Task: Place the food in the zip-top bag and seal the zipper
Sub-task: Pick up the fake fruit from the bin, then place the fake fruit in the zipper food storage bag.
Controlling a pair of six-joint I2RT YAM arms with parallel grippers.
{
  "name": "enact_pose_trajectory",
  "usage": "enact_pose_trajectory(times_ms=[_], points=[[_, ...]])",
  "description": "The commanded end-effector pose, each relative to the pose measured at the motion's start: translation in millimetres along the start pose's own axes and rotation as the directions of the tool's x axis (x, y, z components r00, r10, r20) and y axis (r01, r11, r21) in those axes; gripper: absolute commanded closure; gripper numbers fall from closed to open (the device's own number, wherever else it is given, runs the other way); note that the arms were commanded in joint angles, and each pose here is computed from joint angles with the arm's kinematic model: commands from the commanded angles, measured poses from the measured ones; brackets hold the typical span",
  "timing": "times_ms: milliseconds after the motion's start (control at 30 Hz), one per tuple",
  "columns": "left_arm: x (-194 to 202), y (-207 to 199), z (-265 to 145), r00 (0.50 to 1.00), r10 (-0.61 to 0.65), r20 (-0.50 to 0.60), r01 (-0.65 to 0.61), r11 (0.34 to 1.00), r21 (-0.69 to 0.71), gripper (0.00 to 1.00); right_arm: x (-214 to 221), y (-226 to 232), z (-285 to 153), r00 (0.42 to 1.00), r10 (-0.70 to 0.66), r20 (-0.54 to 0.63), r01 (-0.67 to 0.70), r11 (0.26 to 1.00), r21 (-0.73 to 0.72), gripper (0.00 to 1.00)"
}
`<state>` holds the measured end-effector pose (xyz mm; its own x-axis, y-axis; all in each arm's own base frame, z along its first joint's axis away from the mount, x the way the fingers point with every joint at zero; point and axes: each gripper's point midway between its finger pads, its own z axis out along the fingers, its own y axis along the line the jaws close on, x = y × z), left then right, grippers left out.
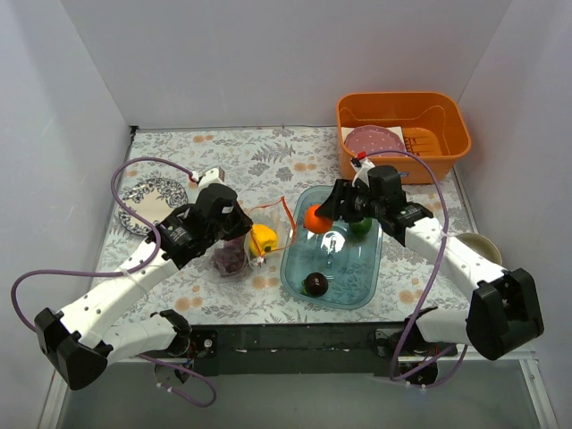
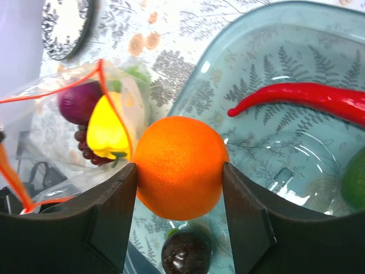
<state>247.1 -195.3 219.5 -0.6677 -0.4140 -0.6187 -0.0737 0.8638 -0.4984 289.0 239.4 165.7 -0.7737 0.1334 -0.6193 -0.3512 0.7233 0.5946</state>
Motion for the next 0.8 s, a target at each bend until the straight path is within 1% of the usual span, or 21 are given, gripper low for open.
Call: enact_pose_trajectory(times_ms=[0, 67, 167, 200, 267, 300, 433, 467, 600, 633, 667, 700, 733, 767], points=[[-0.7, -0.2, -4.8, 1.000, 0.000, 0.007, -0.001, 1.000, 0.022, 1.00, -21.7, 46.4, -14.4, 0.996, -0.060, 0.065, 0.065, 0.995, -0.081, 0.57], [0.1, -0.6, -4.9, 1.000, -0.002, 0.005, 0.002, 1.000, 0.027, 1.00, -29.3, 66.5, -17.4, 0.993, -0.082, 0.085, 0.092, 0.989, -0.112, 0.56], [-2.0, -3.3, -5.6, 1.000, -0.005, 0.010, 0.004, 0.999, 0.036, 1.00, -28.0, 92.2, -12.7, 0.991, -0.093, 0.094, 0.108, 0.979, -0.170, 0.56], [-2.4, -3.4, -5.3, 1.000, -0.003, 0.011, 0.002, 0.999, 0.034, 1.00, -26.4, 103.7, -11.9, 0.990, -0.106, 0.092, 0.122, 0.973, -0.197, 0.56], [-5.0, -5.1, -6.8, 1.000, -0.004, 0.016, 0.004, 0.999, 0.036, 1.00, -22.8, 109.4, -2.1, 0.991, -0.111, 0.078, 0.125, 0.970, -0.207, 0.56], [-5.2, -5.6, -7.1, 1.000, -0.003, 0.015, 0.003, 0.999, 0.038, 1.00, -21.8, 121.4, -0.8, 0.990, -0.122, 0.073, 0.136, 0.964, -0.230, 0.56], [-7.5, -5.5, -10.6, 1.000, -0.001, 0.018, 0.001, 0.999, 0.034, 1.00, -11.5, 123.5, 22.9, 0.989, -0.148, 0.024, 0.150, 0.966, -0.211, 0.56], [-8.6, -6.5, -11.5, 1.000, -0.004, 0.021, 0.003, 0.999, 0.037, 1.00, -5.7, 116.6, 34.5, 0.989, -0.146, 0.000, 0.144, 0.972, -0.187, 0.56], [-11.2, -6.1, -15.7, 0.999, -0.007, 0.031, 0.006, 0.999, 0.040, 1.00, -13.2, 117.0, 56.6, 0.988, -0.155, 0.012, 0.154, 0.971, -0.181, 0.56], [-11.6, -4.9, -16.3, 0.999, -0.008, 0.033, 0.007, 0.999, 0.035, 1.00, -20.4, 123.7, 58.5, 0.987, -0.159, 0.022, 0.160, 0.969, -0.190, 0.55], [-11.1, -3.5, -16.4, 0.999, -0.009, 0.032, 0.009, 1.000, 0.030, 1.00, -18.0, 124.5, 65.1, 0.986, -0.166, 0.007, 0.165, 0.968, -0.190, 0.53], [-11.0, -2.4, -16.9, 0.999, -0.012, 0.034, 0.011, 1.000, 0.027, 1.00, -18.1, 125.4, 66.9, 0.986, -0.168, 0.002, 0.166, 0.968, -0.186, 0.48], [-11.3, -2.1, -17.4, 0.999, -0.014, 0.036, 0.013, 1.000, 0.027, 1.00, -17.6, 121.0, 67.0, 0.986, -0.167, -0.006, 0.164, 0.974, -0.154, 0.46], [-10.6, -1.4, -17.3, 0.999, -0.015, 0.035, 0.014, 1.000, 0.026, 1.00, -20.1, 122.8, 62.1, 0.985, -0.174, 0.011, 0.174, 0.974, -0.148, 0.45]])
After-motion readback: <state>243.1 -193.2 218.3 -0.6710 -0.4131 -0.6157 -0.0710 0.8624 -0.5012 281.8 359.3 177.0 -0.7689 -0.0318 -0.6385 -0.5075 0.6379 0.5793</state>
